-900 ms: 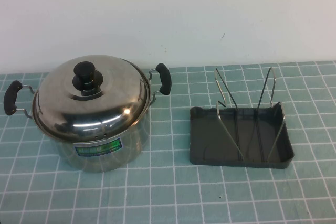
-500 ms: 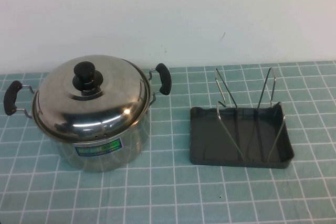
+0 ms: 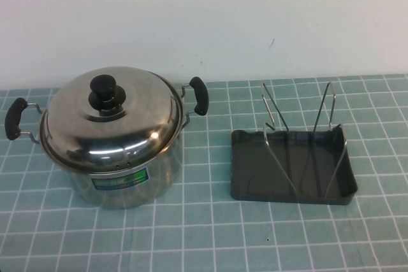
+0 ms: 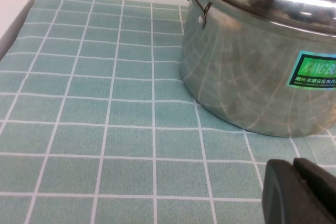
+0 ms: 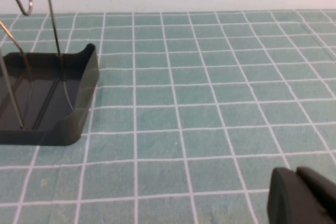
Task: Put pot lid on rack
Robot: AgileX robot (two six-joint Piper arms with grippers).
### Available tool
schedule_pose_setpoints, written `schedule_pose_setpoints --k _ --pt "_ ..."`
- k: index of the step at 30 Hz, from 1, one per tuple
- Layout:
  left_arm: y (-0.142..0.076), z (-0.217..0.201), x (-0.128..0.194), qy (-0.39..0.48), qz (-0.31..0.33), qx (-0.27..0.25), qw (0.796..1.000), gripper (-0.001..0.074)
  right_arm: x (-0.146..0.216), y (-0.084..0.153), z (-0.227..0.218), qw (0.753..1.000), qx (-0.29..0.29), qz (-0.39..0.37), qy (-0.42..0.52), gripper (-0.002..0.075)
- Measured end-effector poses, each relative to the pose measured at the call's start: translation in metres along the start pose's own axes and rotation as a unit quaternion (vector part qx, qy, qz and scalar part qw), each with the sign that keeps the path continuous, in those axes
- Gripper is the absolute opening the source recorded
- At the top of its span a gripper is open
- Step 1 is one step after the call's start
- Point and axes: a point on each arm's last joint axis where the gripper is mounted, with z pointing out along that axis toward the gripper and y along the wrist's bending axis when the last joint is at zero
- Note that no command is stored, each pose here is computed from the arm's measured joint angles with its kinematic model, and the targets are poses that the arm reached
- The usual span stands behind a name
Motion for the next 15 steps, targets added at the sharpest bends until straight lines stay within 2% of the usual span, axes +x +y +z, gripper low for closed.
schedule_pose_setpoints --k 15 --pt "0.0000 0.0000 0.0000 0.000 0.000 0.000 1.000 -0.0003 0.0000 0.0007 0.0000 1.000 -0.007 -0.002 0.000 -0.0001"
